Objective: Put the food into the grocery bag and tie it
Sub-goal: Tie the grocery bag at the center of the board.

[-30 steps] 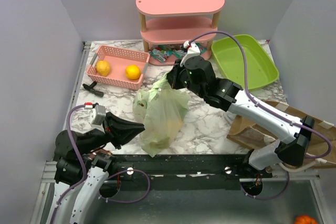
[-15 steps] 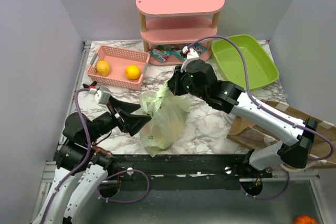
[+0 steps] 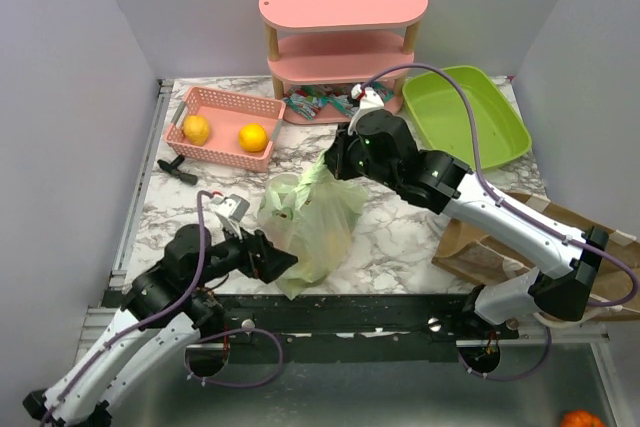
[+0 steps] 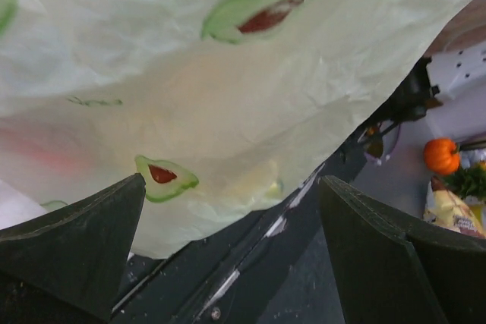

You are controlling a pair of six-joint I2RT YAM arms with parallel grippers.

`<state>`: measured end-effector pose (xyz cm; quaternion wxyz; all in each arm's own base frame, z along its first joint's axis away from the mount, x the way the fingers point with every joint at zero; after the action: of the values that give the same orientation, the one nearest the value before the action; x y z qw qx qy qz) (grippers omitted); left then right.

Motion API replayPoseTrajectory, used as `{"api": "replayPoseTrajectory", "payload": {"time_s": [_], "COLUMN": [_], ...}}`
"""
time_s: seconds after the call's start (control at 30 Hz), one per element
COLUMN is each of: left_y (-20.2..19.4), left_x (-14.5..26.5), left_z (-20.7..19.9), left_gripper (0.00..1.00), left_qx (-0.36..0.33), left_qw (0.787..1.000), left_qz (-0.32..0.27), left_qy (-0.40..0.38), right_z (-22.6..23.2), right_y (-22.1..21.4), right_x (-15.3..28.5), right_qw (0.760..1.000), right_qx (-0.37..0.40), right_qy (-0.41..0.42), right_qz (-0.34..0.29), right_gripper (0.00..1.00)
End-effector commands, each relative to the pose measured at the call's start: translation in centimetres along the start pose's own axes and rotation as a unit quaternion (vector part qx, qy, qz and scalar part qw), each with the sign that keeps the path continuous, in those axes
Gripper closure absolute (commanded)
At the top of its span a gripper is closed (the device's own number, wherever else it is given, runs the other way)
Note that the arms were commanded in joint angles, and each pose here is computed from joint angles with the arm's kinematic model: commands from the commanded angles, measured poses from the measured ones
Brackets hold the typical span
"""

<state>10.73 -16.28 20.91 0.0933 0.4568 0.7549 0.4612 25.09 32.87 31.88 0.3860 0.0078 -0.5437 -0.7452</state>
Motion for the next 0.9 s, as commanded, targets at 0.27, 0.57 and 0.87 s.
{"api": "replayPoseTrajectory", "payload": {"time_s": [0.27,0.57,0.87], "left_y": [-5.3,-8.0,-4.8], "left_x": [-3.3,-5.0,-3.6], "left_z": [-0.9,1.1,2.3], "left_gripper": [0.01,0.43,1.00], "left_qx": [-0.051,-0.060,-0.103], "left_qw": [0.990,0.983,0.972], "left_qz": [0.109,0.124,0.092], "left_qy": [0.075,0.125,0.188], "right_z": [-0.2,-0.1,-0.7], "right_y": [1.3,0.8,0.8], "right_x": [0.8,0.6,1.2], "right_qw": [1.000,1.000,1.000], "right_qx": [-0.002,-0.003,-0.002], "right_qy": [-0.018,-0.014,-0.027], "right_qz": [-0.008,-0.002,-0.003], "right_gripper": [0.99,0.99,0.99]}}
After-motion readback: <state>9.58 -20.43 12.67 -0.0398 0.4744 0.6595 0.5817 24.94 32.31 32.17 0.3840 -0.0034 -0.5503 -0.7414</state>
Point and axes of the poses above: each gripper's point midway between its finger pads, its own x axis back along the fingers, its own z axis along the line the jaws close on, y = z × x, the point moved 2 cm from there along x, back along the fingers, and after that the axes turned 3 degrees about -x, right-handed, at the moved point
